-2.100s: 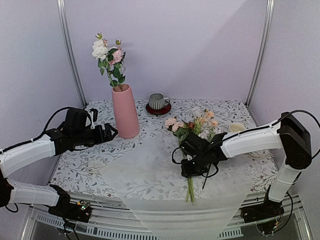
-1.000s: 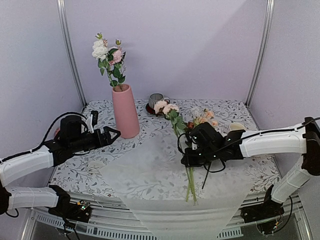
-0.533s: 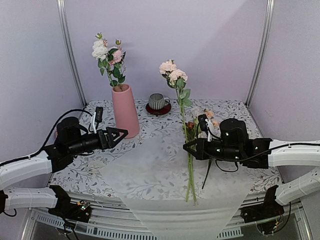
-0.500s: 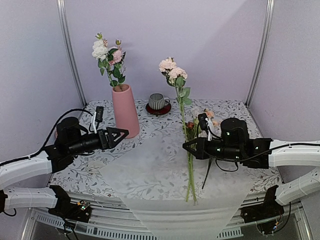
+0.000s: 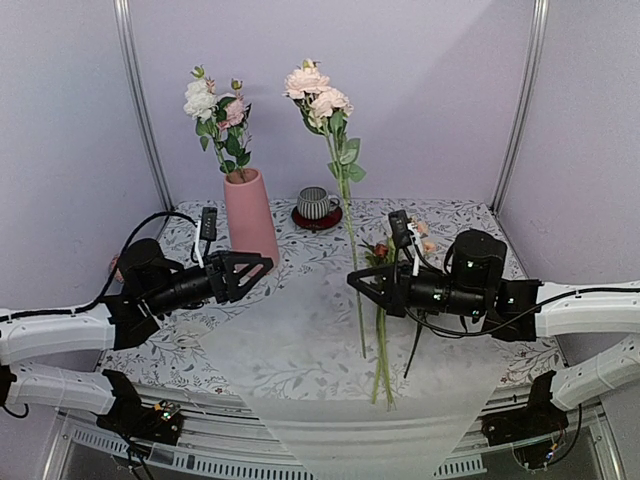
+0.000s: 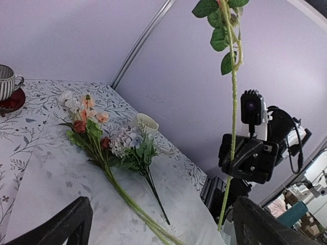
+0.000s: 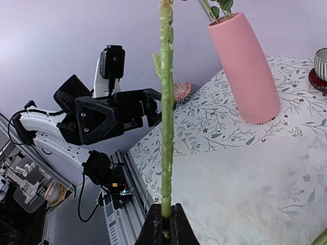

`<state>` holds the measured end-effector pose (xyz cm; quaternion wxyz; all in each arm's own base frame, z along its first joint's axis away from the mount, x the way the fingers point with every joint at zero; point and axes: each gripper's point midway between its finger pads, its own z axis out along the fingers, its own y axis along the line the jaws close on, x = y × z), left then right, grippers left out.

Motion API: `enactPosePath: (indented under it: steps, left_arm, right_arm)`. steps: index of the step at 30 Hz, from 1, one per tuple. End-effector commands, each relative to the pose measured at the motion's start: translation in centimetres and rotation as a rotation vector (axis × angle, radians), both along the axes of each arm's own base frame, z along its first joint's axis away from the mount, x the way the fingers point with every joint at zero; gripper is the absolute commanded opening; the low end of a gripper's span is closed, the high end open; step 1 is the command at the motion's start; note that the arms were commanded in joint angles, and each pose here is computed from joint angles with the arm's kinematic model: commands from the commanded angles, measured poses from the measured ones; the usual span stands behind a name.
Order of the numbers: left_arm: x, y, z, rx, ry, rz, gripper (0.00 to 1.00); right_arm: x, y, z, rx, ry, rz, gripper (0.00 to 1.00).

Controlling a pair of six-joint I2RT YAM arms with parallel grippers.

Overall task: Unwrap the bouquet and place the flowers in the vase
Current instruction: Pass from the right arm to the left

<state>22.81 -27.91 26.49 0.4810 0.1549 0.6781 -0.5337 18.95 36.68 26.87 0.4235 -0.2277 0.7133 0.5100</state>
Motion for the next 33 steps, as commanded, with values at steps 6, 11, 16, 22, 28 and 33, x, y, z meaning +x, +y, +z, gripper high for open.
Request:
enactPosePath:
  steps: [6, 11, 16, 22, 28, 33]
  left_arm:
    - [-1.9, -2.9, 3.4, -0.077, -0.099, -0.137, 0.98]
    - [-2.5, -3.3, 4.6, -0.120, -0.145, -0.144, 0.98]
    - [-2.7, -3.6, 5.4, -0.133, -0.165, -0.150, 0.98]
    - [-2.5, -4.0, 5.7, -0.138, -0.160, -0.160, 0.86]
    - [-2.0, -4.4, 5.3, -0.130, -0.135, -0.154, 0.68]
    - [-1.7, -4.8, 5.5, -0.125, -0.125, -0.161, 0.42]
  right_arm:
    - [-2.0, 2.5, 1.2, 0.082, -0.098, 0.144, 0.02]
    - [-2.4, 3.9, 0.5, 0.064, -0.094, 0.170, 0.02]
    - [-3.0, 5.2, -0.7, 0.041, -0.073, 0.203, 0.02]
    - [-3.7, 6.5, -1.5, 0.027, -0.067, 0.244, 0.02]
    - [-4.4, 7.2, -1.7, 0.030, -0.067, 0.274, 0.02]
    - [-4.7, 7.5, -2.1, 0.021, -0.062, 0.284, 0.02]
